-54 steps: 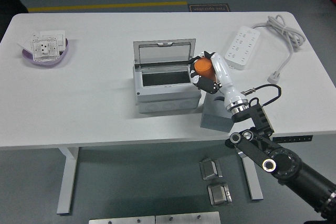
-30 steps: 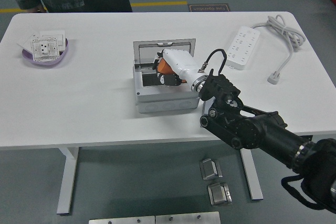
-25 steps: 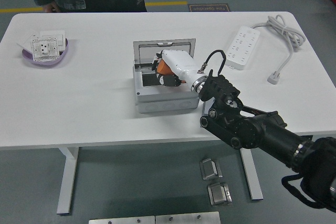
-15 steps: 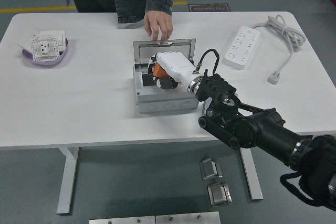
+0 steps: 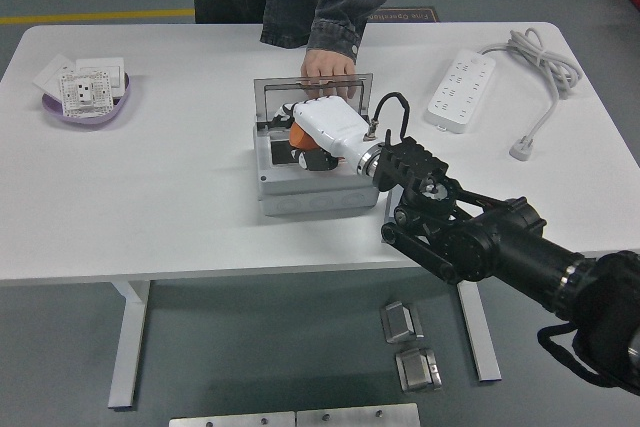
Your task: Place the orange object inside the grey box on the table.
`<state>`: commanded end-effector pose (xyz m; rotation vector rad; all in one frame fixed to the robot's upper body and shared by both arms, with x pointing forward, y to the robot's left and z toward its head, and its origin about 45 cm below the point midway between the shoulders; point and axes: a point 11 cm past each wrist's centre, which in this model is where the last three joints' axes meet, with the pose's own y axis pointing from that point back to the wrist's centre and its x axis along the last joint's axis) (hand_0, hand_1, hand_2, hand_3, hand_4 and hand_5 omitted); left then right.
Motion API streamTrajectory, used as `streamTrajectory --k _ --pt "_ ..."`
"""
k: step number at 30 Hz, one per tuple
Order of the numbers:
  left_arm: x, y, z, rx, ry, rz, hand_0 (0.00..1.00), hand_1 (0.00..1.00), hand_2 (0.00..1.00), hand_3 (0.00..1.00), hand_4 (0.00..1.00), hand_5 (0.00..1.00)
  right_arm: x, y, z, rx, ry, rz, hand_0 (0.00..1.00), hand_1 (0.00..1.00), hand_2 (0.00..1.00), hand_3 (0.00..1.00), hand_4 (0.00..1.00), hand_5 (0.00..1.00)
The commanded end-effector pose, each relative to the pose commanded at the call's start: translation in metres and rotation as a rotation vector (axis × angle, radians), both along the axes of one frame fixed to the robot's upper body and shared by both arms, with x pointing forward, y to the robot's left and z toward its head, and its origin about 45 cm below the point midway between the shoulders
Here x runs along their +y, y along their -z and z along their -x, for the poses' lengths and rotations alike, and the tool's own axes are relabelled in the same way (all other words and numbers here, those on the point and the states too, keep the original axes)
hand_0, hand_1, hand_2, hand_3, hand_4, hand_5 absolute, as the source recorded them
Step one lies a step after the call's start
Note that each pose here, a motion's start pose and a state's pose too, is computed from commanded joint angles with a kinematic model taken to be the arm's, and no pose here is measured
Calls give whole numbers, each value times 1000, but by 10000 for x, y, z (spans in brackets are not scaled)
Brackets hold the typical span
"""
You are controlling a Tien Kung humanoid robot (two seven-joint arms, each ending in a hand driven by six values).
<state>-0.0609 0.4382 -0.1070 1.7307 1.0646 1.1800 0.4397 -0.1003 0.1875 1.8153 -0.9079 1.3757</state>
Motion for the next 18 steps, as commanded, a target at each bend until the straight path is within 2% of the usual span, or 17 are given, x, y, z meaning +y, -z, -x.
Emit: streamTrajectory --k 1,2,9,18 --pt "-2 1 -2 0 0 0 626 550 540 584 423 107 -11 -3 -6 -1 2 -1 746 706 724 884 803 171" --pt "-5 2 -4 -1 0 1 626 548 538 584 418 105 -25 -5 -13 -1 5 -2 755 701 715 882 845 204" --pt "-41 13 23 2 -5 8 627 546 535 582 410 105 -65 -54 2 4 16 -48 748 695 703 870 872 231" --pt "-110 31 101 11 -21 17 627 545 533 581 407 104 -232 -297 91 55 45 -222 749 691 697 864 881 250"
